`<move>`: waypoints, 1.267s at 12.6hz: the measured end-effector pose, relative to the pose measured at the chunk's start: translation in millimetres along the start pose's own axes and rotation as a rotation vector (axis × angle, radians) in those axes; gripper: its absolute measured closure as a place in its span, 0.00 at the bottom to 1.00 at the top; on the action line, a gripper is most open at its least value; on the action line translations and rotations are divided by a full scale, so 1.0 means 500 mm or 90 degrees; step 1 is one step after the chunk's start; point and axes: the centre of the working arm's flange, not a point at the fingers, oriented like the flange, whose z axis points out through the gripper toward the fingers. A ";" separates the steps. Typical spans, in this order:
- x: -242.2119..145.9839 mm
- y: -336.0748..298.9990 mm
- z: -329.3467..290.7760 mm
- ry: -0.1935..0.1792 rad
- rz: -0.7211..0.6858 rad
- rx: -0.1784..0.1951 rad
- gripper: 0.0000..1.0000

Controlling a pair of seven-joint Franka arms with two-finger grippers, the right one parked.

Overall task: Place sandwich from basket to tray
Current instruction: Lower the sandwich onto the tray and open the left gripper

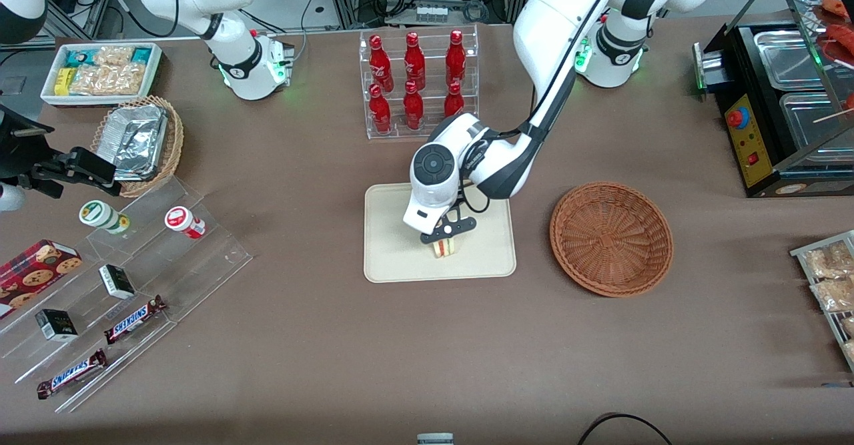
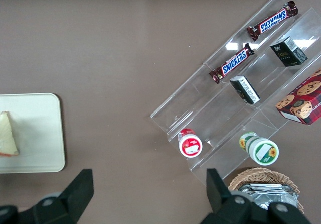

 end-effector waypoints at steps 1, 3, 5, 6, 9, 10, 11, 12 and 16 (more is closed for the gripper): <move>-0.001 0.003 -0.001 0.001 0.001 -0.002 0.85; 0.000 0.006 -0.006 0.003 0.001 -0.005 0.68; 0.002 0.011 -0.019 0.006 0.002 -0.012 0.46; 0.003 0.015 -0.037 0.010 0.003 -0.019 0.35; -0.008 0.010 -0.122 0.008 0.007 -0.016 0.04; -0.013 0.000 -0.162 0.004 0.006 -0.007 0.00; -0.019 -0.013 -0.200 -0.001 0.007 0.004 0.00; -0.024 -0.025 -0.234 -0.003 0.018 0.012 0.00; -0.001 -0.083 -0.293 0.002 0.049 0.065 0.00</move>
